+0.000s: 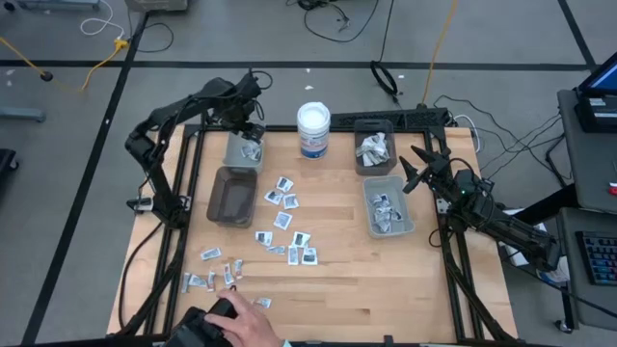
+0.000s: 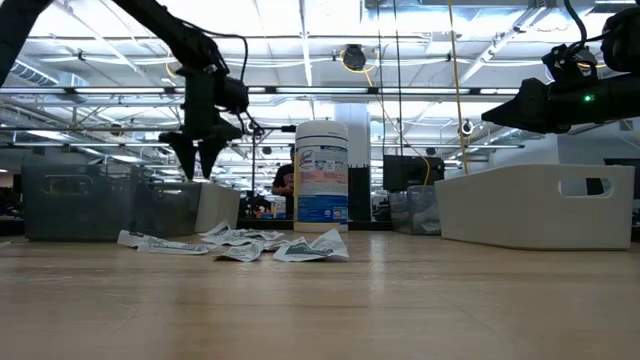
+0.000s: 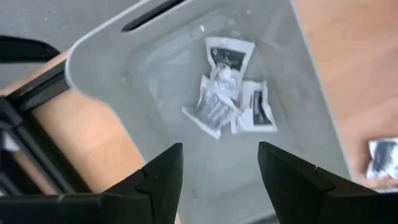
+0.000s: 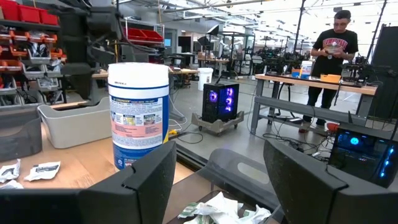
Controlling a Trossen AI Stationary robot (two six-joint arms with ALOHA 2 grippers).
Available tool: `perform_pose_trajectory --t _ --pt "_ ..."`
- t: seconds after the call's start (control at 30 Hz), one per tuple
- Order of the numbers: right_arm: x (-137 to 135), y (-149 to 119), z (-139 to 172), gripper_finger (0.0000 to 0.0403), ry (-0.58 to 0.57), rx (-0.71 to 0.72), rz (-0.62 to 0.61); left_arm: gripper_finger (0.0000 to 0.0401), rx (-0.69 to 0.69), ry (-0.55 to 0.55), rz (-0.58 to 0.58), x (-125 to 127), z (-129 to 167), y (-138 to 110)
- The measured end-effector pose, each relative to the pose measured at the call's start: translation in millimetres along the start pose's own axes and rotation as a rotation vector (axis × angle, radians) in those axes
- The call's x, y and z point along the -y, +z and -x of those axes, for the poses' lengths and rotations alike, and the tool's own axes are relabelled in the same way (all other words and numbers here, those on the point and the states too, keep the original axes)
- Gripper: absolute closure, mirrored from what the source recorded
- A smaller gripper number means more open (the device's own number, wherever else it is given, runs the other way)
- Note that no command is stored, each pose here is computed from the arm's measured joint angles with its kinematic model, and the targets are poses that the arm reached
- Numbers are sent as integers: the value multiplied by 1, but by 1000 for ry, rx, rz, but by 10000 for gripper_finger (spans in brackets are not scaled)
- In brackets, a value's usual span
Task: Pick & Place First Aid Supplies
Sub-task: Put the gray towelette pack into the left gray bin
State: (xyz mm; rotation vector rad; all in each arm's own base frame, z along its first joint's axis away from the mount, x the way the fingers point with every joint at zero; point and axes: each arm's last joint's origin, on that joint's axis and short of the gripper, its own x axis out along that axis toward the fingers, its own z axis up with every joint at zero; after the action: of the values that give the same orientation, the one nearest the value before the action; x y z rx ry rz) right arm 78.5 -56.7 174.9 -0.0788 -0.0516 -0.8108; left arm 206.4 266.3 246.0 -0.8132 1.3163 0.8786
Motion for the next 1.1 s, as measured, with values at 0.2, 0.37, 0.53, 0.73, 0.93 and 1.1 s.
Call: perform_pose_trajectory --t 0.2,0.37,0.53,0.73,0.93,1.1 --pt "0 0 0 165 1 0 0 187 14 -4 8 3 10 -6" --pt "0 0 0 165 0 0 0 187 15 -5 -6 8 10 -7" --pt "0 0 0 165 0 0 0 187 15 -12 -93 33 10 -13" --pt "0 0 0 165 0 0 0 187 18 -33 -267 83 12 -32" --pt "0 0 0 165 0 0 0 187 14 -58 -456 136 14 -65" --pt "0 0 0 165 1 0 0 187 12 -74 -635 177 17 -100"
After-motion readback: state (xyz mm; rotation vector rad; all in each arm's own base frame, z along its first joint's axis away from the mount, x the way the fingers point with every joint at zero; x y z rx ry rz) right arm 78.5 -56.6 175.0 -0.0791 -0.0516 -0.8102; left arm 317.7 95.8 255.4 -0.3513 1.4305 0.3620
